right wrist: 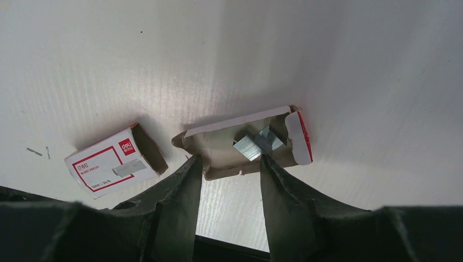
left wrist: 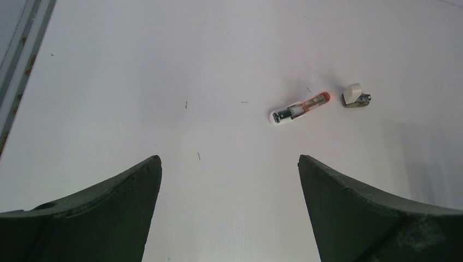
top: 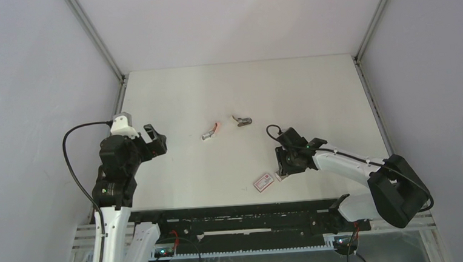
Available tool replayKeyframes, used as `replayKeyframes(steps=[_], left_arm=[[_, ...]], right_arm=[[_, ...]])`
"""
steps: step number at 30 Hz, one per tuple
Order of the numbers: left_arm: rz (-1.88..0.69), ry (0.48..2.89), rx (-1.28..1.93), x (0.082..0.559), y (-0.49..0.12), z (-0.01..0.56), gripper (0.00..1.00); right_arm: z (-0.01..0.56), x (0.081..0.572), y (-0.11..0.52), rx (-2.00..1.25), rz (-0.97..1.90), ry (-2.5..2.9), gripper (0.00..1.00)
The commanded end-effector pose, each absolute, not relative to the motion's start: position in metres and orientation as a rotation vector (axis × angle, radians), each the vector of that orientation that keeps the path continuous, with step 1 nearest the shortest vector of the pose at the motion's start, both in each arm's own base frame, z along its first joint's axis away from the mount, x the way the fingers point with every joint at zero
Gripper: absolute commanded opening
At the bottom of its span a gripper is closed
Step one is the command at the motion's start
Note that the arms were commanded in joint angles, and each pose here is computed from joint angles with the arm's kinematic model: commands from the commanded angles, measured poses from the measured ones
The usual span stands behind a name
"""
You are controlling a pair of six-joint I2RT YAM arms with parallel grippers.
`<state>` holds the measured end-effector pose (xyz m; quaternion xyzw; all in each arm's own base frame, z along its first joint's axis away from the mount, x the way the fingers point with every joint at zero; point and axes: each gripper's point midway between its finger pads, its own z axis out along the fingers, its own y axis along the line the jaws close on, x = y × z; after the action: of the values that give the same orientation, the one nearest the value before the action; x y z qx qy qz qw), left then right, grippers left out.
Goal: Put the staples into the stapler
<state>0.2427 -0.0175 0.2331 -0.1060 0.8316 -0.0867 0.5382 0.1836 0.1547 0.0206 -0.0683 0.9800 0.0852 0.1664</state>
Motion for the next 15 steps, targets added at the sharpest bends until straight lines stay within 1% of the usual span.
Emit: replayKeyframes(steps=[1, 11, 15], left_arm=[[-0.187, 1.966, -0.242, 0.243, -0.014, 0.232, 0.99], [-0.186, 1.964, -0.241, 0.243, -0.014, 0.233, 0.99], [-0.186, 1.963, -0.241, 0.243, -0.014, 0.233, 0.99]], right_arm=[[0.019, 0.188, 0.162, -0.17, 0.268, 2.771, 0.42], [0.016, 0.19, 0.169, -0.178, 0.3, 2.773, 0.39], [0.018, 0.192, 0.177, -0.185, 0.352, 2.761, 0.35]])
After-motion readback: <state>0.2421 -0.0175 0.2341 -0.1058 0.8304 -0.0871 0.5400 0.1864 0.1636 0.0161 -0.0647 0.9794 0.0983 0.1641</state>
